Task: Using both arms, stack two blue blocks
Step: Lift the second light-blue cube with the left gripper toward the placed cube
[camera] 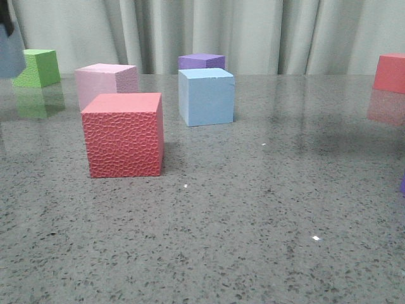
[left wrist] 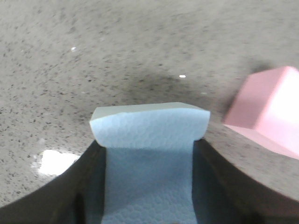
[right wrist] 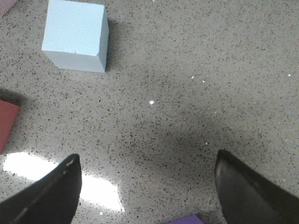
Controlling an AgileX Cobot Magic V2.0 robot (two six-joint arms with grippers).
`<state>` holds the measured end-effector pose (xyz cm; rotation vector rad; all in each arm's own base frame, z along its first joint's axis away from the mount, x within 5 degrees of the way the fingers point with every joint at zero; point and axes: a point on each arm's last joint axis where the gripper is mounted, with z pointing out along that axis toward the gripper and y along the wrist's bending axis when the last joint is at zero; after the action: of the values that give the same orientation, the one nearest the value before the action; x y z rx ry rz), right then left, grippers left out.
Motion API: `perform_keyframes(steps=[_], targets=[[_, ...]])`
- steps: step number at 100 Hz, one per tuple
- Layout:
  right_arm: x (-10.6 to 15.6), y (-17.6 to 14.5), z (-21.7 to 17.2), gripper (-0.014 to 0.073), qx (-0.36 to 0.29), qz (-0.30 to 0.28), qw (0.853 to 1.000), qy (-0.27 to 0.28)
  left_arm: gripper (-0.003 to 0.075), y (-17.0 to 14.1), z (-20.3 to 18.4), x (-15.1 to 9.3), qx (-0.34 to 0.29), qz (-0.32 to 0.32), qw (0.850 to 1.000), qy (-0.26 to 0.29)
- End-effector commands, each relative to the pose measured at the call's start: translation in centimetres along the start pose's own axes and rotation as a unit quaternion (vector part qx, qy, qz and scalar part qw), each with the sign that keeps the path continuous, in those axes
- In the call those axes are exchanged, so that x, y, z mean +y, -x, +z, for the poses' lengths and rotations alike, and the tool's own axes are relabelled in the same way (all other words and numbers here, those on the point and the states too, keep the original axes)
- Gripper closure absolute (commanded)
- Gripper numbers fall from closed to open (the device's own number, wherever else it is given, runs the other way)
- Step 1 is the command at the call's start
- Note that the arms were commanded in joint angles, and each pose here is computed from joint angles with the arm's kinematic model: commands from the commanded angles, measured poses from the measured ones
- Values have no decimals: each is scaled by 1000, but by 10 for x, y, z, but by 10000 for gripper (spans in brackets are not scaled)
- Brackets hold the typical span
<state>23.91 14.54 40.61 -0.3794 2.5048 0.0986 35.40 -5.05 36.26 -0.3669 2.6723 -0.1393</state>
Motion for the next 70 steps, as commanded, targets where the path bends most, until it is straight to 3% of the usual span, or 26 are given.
perform_keyframes(steps=[1, 29, 70], targets=[[-6, 5, -18, 16, -50, 0, 999, -4, 673, 2, -44, -12, -46, -7, 999, -20], [-6, 6, -18, 16, -52, 0, 999, -5, 673, -7, -77, -62, -65, -40, 992, -101], [-6, 5, -18, 16, -49, 0, 999, -6, 673, -32, -42, -143, -8, -24, 991, -134]])
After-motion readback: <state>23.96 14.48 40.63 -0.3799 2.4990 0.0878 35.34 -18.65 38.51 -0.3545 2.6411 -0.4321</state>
